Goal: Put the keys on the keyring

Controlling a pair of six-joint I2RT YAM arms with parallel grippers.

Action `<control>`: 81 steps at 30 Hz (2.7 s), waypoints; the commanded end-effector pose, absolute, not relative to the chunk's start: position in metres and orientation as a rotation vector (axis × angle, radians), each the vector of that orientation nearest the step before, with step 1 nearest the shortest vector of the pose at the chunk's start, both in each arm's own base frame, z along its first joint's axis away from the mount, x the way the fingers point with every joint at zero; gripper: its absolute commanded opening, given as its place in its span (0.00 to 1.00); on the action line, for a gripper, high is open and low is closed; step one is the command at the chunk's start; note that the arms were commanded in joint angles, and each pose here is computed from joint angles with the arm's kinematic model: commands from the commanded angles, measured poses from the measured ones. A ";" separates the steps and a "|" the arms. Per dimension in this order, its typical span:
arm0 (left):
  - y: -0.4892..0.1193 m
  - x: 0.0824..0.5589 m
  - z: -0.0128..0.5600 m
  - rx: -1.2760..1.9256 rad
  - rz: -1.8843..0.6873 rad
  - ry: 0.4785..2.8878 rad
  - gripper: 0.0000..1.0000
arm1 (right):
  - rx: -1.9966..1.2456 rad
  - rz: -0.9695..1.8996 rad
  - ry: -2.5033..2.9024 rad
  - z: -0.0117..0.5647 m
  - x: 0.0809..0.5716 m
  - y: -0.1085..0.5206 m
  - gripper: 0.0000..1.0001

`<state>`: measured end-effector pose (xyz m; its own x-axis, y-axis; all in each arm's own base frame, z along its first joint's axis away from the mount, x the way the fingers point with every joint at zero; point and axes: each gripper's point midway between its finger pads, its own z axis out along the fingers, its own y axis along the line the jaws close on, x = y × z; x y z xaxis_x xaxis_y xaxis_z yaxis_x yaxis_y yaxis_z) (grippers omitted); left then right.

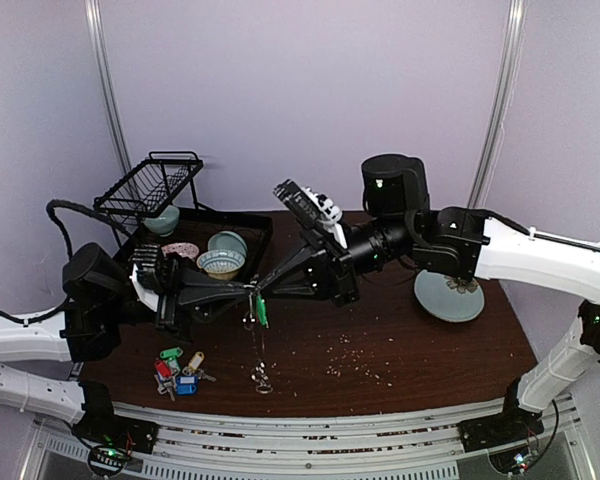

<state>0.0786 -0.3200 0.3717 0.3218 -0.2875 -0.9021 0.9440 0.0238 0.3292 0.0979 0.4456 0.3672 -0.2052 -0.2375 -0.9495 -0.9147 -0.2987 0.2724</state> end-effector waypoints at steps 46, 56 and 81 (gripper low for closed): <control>-0.313 0.079 0.411 1.021 -1.107 0.608 0.00 | -1.401 1.492 1.341 0.378 0.109 0.445 0.00; -0.314 0.083 0.409 1.011 -1.098 0.621 0.00 | -1.421 1.495 1.335 0.376 0.104 0.451 0.00; -0.309 0.088 0.404 0.994 -1.051 0.651 0.00 | -1.373 1.260 1.391 0.376 0.119 0.439 0.13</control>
